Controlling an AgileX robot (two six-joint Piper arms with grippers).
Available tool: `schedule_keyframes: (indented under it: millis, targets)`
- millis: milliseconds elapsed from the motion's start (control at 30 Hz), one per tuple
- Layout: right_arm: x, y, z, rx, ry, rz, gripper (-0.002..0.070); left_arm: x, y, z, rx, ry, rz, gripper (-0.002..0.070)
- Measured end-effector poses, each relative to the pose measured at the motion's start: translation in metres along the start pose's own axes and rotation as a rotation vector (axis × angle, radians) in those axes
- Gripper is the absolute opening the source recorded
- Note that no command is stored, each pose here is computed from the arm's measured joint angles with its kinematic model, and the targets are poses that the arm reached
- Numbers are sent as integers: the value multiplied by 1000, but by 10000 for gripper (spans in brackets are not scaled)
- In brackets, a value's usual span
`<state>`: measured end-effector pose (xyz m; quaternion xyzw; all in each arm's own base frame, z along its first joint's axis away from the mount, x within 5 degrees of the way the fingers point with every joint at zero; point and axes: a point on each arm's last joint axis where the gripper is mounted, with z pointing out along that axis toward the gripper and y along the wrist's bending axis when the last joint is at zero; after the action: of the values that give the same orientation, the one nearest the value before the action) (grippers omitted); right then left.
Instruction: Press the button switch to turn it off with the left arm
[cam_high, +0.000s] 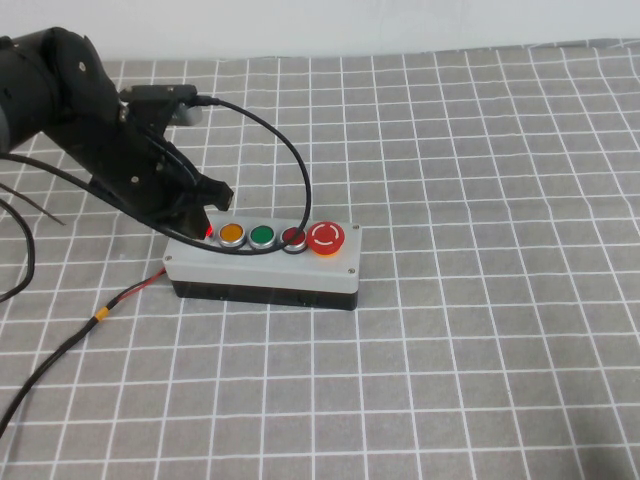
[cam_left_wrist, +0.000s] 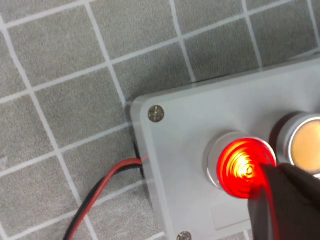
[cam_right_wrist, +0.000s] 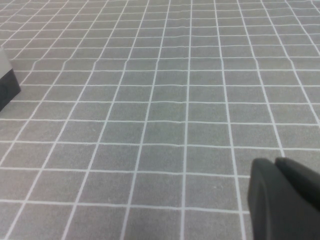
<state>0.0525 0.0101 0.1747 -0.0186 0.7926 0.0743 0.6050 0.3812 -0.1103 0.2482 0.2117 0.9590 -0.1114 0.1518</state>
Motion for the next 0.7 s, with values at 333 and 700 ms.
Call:
schedule_keyframes:
  millis: [333, 700]
  targets:
    - [0, 0, 0, 0, 0, 0, -17, 33, -29, -94, -26, -373, 45, -3]
    - [0, 0, 0, 0, 0, 0, -17, 184, -66, -178, -151, -919, 69, -3]
